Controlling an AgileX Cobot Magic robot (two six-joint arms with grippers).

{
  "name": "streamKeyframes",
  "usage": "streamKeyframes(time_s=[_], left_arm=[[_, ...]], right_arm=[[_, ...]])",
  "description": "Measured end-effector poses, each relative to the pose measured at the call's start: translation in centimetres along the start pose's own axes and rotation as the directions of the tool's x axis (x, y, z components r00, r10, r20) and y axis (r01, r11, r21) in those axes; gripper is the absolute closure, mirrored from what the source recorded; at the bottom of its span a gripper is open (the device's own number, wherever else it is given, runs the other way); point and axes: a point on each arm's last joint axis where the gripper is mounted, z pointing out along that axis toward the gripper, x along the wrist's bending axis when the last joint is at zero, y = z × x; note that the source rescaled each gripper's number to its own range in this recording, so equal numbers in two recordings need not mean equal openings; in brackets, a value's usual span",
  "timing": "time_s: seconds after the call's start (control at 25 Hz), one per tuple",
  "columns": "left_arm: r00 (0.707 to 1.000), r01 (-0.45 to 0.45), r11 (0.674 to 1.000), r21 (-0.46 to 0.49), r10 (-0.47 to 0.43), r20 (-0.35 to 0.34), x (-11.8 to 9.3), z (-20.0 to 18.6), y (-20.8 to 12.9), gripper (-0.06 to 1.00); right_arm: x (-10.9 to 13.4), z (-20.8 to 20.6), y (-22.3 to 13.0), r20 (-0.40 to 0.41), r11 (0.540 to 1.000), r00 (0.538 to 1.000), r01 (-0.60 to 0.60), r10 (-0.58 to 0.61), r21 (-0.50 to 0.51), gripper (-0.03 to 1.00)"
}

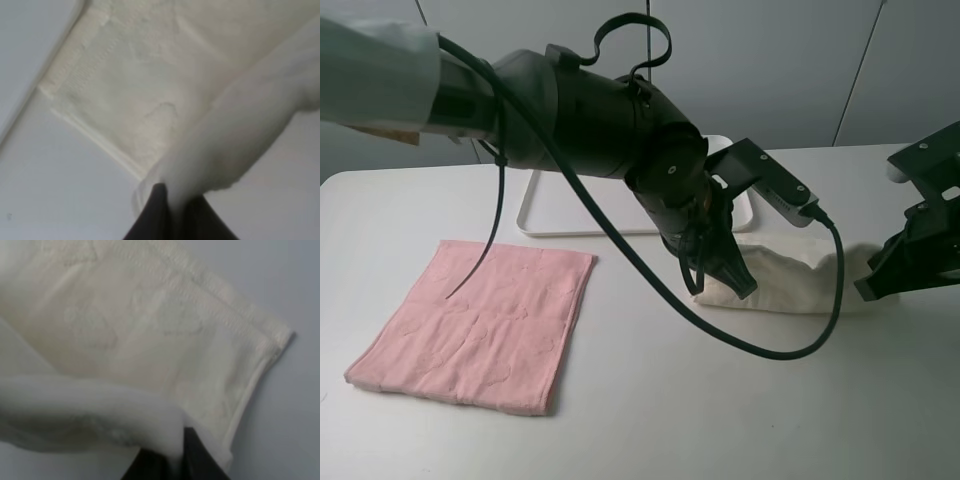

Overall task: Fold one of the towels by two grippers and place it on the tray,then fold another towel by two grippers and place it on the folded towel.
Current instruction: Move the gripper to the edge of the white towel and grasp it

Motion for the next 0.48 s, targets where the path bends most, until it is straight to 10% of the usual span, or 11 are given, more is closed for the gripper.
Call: streamKeyframes(time_s=[0.32,0.48], left_arm=[[0.998,0.068,0.998,0.007,-0.068,-0.004,1.8,1.1,-0.5,0.93],[0.995,0.099,0.995,-0.016,-0.099,-0.009,2.5,1.2,-0.4,0.71]], right_arm=[[-0.9,2.0,0.2,0.03,0.992,0.992,-0.121,0.122,-0.032,0.97],[-1.5,2.3,0.3,0.048,0.986,0.987,-0.153,0.156,-0.061,0.89]])
